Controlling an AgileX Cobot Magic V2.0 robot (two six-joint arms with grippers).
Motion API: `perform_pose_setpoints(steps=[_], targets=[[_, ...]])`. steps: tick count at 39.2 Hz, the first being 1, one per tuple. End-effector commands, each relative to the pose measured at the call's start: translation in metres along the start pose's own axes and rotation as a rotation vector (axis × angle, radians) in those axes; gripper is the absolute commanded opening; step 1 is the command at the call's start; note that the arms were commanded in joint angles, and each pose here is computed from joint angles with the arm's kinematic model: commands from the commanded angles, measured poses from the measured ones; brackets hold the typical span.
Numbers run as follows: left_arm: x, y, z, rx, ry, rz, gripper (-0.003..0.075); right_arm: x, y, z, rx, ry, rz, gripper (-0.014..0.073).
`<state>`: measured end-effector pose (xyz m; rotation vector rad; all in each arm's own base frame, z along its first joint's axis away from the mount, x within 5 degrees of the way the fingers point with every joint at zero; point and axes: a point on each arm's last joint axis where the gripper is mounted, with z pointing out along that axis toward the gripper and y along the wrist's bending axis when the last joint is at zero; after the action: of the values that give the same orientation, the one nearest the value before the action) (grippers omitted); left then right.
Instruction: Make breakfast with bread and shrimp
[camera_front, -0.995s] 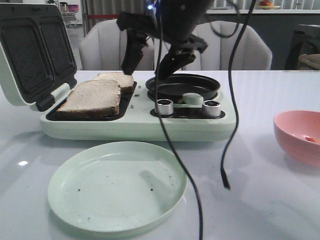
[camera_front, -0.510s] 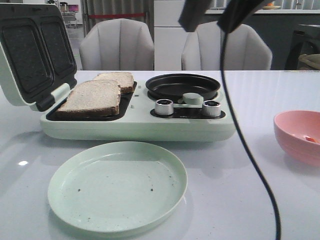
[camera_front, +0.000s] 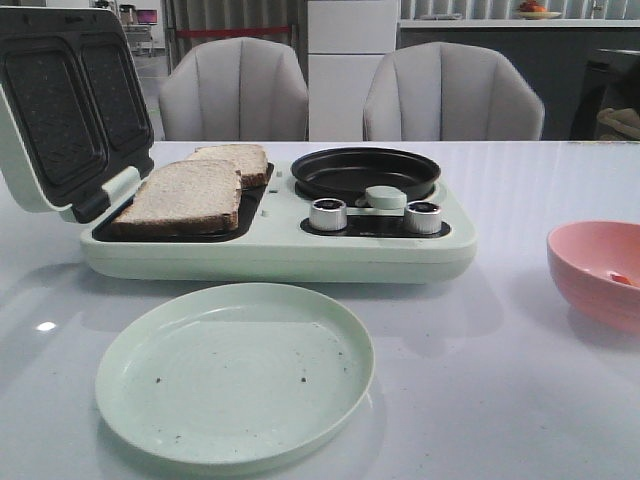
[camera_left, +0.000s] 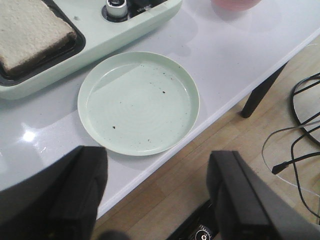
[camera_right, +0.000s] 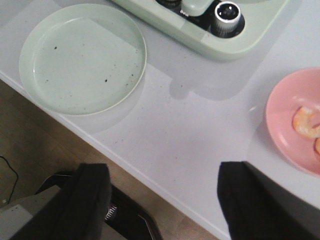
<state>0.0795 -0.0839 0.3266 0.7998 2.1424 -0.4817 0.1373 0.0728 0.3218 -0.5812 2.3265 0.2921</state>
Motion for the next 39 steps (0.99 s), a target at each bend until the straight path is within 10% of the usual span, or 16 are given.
perform_pose_setpoints(steps=[1,18,39], targets=[[-0.013,-0.003,-0.006,0.024,-0.103,-0.003,0.0490,0.006,0.000,-0.015,0.009,-0.122,0.037,0.0558],[-0.019,-0.005,-0.006,0.061,-0.161,0.016,0.0487,0.028,0.001,-0.022,0.008,-0.147,0.050,0.0558],[-0.044,0.105,0.009,-0.589,0.217,-0.328,0.0382,0.028,0.001,-0.022,0.008,-0.147,0.050,0.0558]])
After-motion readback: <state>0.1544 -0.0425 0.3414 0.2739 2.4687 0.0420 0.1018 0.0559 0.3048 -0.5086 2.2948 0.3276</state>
